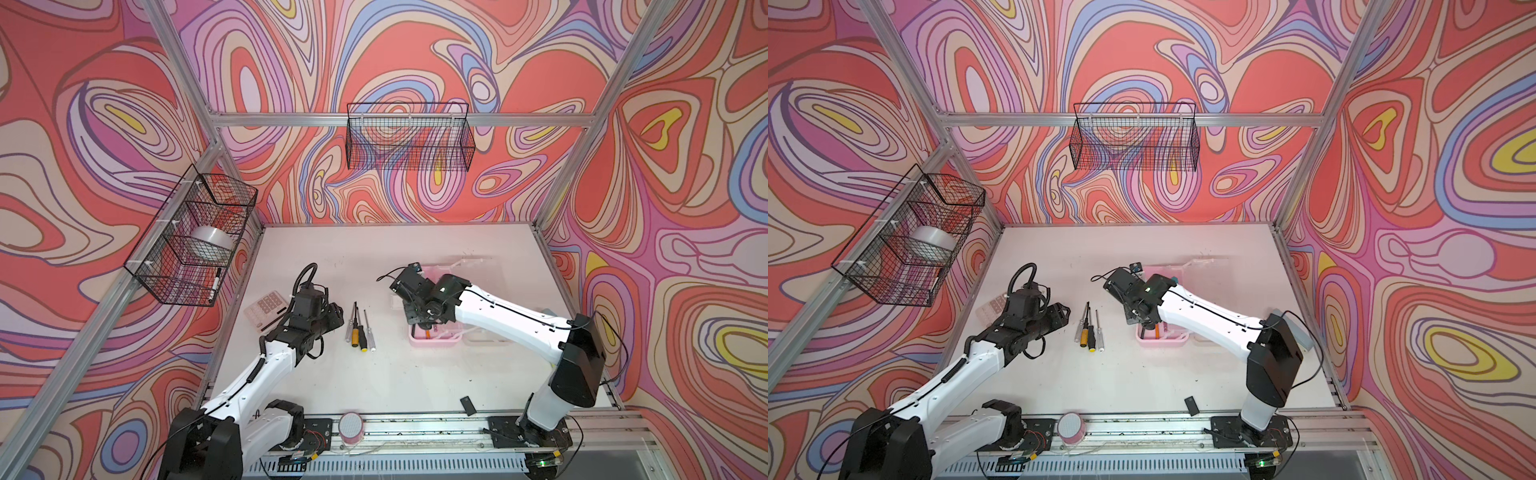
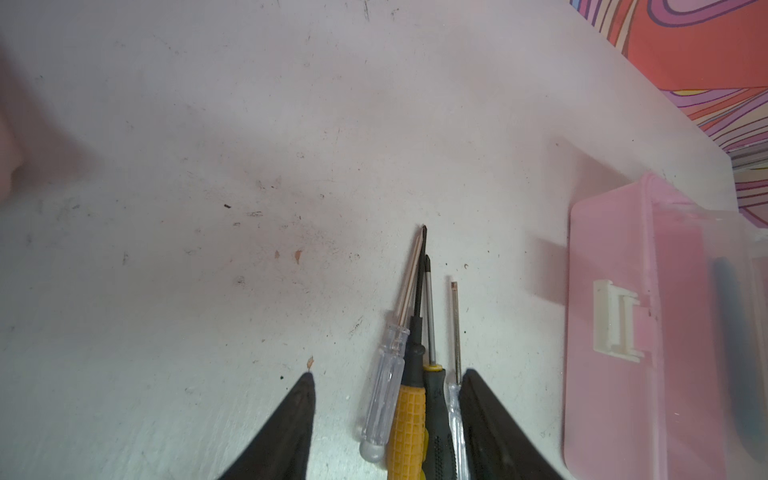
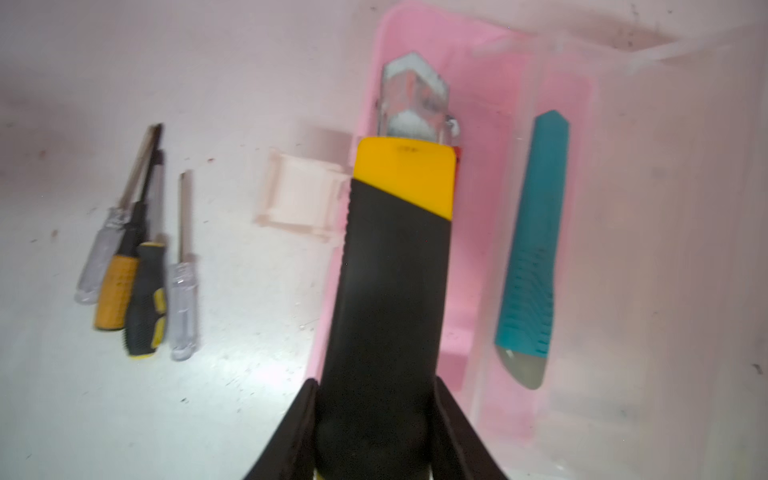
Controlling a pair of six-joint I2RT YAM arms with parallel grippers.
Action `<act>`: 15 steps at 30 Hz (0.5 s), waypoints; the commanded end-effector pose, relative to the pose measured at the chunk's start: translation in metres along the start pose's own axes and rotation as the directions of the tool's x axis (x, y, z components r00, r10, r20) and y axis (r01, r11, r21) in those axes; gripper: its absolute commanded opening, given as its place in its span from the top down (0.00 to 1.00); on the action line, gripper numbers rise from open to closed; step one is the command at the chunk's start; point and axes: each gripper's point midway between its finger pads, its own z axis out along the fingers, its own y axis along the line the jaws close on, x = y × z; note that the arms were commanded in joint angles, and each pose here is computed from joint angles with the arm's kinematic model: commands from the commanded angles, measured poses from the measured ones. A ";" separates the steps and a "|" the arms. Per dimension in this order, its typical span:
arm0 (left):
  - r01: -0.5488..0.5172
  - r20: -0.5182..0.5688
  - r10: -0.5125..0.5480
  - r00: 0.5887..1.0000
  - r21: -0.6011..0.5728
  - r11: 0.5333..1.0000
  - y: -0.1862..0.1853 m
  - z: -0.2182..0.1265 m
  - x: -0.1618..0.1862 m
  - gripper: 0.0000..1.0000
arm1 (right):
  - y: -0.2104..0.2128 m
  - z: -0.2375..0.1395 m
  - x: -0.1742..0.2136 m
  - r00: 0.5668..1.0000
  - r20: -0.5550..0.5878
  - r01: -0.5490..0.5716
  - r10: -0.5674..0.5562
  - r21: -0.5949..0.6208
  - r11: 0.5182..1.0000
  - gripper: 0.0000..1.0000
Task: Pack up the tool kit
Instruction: 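Lift the yellow-and-black knife and carry it over the pink box with right gripper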
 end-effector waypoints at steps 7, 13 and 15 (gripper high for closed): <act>0.006 0.011 -0.006 1.000 -0.003 1.000 -0.005 0.001 -0.011 0.44 | -0.075 0.034 -0.023 1.000 -0.001 -0.030 0.030 0.148 0.989 0.66; 0.008 0.000 -0.008 1.000 -0.008 1.000 -0.003 0.005 -0.009 0.44 | -0.089 0.048 -0.019 0.998 -0.032 -0.048 0.055 0.187 0.981 0.66; 0.007 -0.003 -0.008 1.000 -0.008 1.000 -0.003 0.006 -0.008 0.44 | -0.093 0.052 -0.015 0.998 -0.038 -0.049 0.058 0.212 0.976 0.65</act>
